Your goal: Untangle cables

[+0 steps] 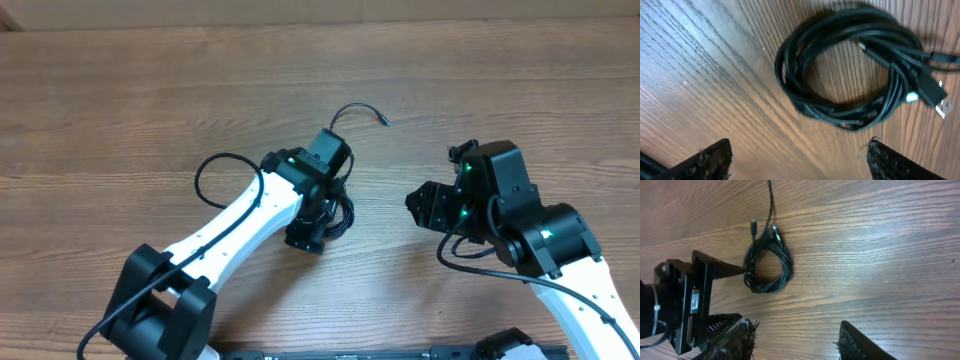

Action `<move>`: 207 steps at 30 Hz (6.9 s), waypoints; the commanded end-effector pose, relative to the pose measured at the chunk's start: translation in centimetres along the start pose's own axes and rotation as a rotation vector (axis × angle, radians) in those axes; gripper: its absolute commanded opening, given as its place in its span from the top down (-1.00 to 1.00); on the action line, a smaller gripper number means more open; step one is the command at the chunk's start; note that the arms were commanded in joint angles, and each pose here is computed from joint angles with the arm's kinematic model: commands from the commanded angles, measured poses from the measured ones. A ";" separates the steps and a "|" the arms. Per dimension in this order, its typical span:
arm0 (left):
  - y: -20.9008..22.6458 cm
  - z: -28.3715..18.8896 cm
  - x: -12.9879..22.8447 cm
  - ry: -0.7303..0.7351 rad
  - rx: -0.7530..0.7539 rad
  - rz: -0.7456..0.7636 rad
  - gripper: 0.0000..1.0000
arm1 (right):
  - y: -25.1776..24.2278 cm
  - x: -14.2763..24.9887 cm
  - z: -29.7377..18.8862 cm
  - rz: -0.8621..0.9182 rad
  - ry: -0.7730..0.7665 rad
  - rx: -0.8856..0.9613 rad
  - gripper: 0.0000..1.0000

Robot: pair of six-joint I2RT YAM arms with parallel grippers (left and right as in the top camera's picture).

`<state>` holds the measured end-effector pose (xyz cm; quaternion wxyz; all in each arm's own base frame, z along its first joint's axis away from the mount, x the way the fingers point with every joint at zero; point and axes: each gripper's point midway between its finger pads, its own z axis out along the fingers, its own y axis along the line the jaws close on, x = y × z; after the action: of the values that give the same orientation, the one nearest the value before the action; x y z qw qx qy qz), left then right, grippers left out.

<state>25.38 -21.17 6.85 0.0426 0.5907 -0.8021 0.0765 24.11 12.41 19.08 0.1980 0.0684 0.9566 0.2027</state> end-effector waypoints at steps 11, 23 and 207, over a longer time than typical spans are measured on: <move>1.9 6.7 -2.6 -0.160 -0.175 -0.107 0.09 | -0.4 0.4 -0.5 -0.008 0.009 0.021 -0.04; 1.6 7.3 -4.2 -0.180 -0.209 0.182 0.92 | -0.1 1.2 -0.5 0.035 0.047 -0.001 -0.04; -8.2 -20.7 10.5 0.926 0.576 0.284 0.91 | 8.5 -6.5 8.7 0.906 -0.380 -0.676 0.92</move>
<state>33.39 -27.05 25.42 0.1402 0.4633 -0.7119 0.5088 33.92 22.52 20.34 0.2691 0.4175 0.6356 0.5910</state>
